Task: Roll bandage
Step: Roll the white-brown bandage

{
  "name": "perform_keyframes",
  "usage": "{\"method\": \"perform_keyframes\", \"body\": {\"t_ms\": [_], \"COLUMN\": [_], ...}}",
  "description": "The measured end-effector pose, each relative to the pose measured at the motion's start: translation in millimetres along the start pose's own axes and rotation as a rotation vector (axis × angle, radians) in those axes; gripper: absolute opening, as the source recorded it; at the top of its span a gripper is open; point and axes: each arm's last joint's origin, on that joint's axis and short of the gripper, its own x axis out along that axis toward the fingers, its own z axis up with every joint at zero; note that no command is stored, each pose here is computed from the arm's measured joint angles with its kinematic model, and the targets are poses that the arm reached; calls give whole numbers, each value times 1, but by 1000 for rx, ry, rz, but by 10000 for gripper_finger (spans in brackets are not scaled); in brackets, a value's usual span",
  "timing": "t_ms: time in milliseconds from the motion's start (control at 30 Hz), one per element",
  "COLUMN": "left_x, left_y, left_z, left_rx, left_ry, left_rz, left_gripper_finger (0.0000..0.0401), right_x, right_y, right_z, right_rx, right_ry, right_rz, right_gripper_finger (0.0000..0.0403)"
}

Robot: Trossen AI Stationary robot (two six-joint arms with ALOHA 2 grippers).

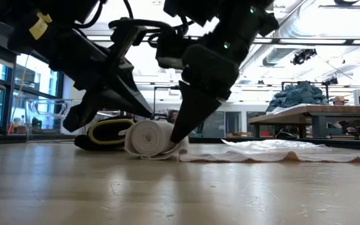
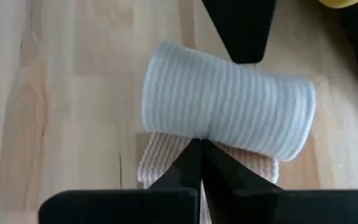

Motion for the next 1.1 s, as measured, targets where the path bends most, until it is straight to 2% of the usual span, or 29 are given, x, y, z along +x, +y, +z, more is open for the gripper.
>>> {"method": "perform_keyframes", "body": {"t_ms": [300, 400, 533, 633, 800, 933, 1000, 1100], "left_x": [5, 6, 7, 7, 8, 12, 13, 15], "left_y": [-1, -2, -1, -5, -23, -34, -37, -41], "left_z": [11, 16, 18, 19, 21, 29, 36, 44], "left_rx": [-12, 2, 3, 8, 105, 233, 277, 305], "left_ry": [-17, -26, -9, 6, 94, 193, 192, 192], "left_rz": [-26, -42, -49, -90, -159, -98, -65, -79], "left_gripper_finger": [0, 0, 0, 0, 0, 0, 0, 0], "right_x": [-17, -23, -43, -62, -83, -88, -88, -82], "right_y": [0, -1, -5, -8, -8, -4, -2, -1], "right_z": [4, -3, -11, -18, -55, -85, -94, -102], "right_rx": [-84, -75, -38, 22, 172, 333, 394, 470], "right_ry": [148, 216, 228, 198, 185, 129, 94, 66], "right_rz": [0, 3, -5, -20, -27, 0, 20, 39], "right_gripper_finger": [0, 0, 0, 0, 0, 0, 0, 0]}}
